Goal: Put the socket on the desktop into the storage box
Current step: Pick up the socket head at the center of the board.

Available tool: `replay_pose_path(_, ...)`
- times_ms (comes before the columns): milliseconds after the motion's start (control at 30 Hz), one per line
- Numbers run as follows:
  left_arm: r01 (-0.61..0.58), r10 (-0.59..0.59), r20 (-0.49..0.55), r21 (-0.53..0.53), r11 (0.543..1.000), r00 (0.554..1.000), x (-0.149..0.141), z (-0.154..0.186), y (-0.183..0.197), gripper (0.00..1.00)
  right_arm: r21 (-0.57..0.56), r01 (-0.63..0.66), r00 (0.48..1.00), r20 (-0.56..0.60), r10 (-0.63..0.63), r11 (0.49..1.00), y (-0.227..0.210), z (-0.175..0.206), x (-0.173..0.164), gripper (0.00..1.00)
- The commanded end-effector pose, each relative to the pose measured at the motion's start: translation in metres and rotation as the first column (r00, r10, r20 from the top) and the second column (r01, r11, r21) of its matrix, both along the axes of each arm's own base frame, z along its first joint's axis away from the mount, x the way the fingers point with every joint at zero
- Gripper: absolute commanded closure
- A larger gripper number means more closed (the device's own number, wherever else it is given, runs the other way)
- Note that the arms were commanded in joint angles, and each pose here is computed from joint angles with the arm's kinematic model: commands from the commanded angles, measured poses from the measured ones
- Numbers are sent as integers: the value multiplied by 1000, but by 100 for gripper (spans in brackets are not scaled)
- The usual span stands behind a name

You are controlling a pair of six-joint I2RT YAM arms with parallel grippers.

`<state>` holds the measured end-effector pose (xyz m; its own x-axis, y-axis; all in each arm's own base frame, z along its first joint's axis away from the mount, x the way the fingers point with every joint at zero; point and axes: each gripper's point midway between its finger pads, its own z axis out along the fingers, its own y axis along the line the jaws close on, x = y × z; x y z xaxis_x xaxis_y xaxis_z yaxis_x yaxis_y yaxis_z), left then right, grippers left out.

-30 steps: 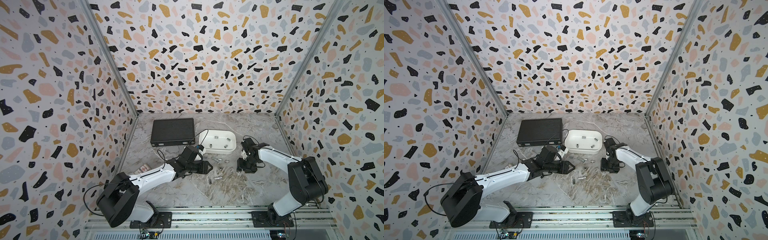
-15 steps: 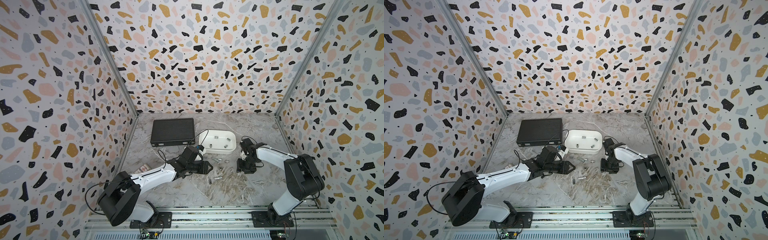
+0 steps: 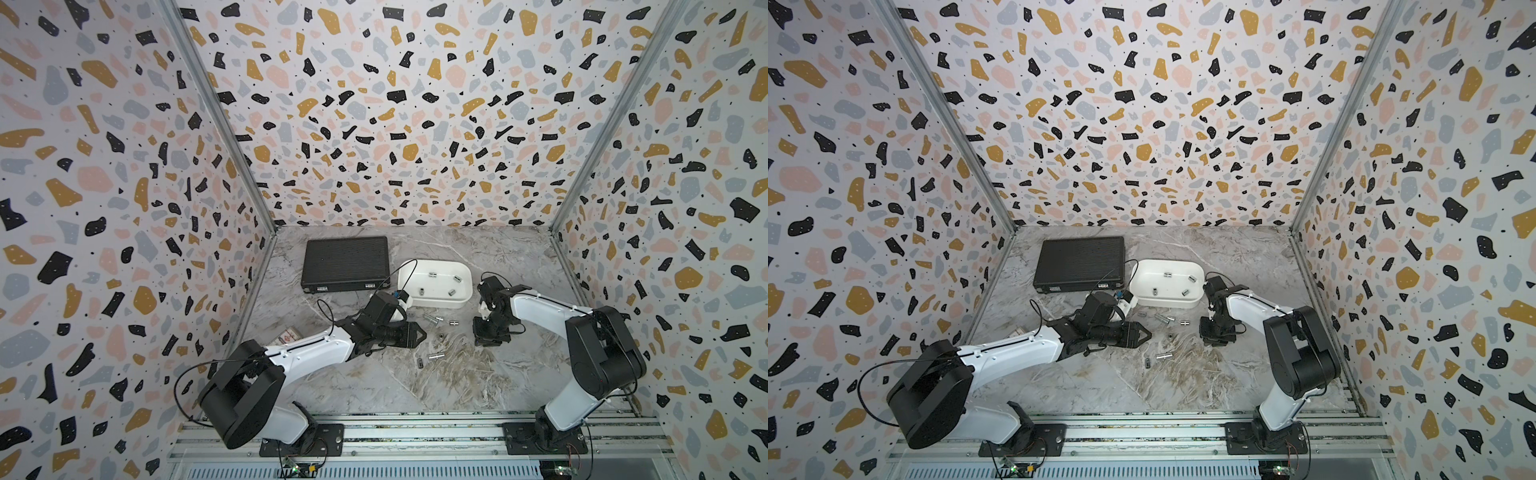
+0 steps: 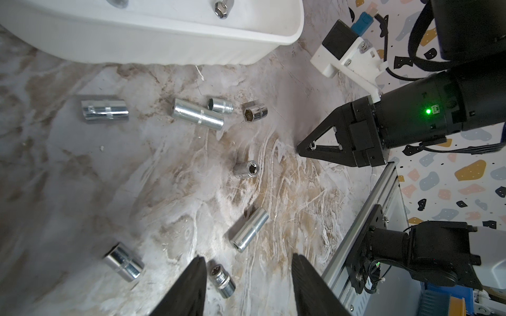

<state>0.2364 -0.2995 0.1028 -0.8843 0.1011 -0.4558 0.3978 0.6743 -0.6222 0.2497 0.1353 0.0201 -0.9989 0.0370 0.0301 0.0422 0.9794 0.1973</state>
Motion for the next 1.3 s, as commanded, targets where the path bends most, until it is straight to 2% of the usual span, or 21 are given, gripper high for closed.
replay_pose_path(0,11,-11,8,-21,1000,1000,-1,1,-4,46,0,-6,1000,-8,6,1000,2,0,-1,82)
replay_pose_path(567,-78,77,49,23,997,996,8,12,12,45,70,-13,995,102,5,997,16,49,20,82)
replay_pose_path(900,-152,147,83,59,987,986,14,23,36,44,98,-36,985,173,19,995,30,82,54,82)
replay_pose_path(1267,-218,211,96,68,974,973,17,28,61,43,122,-45,978,208,19,992,52,98,102,82)
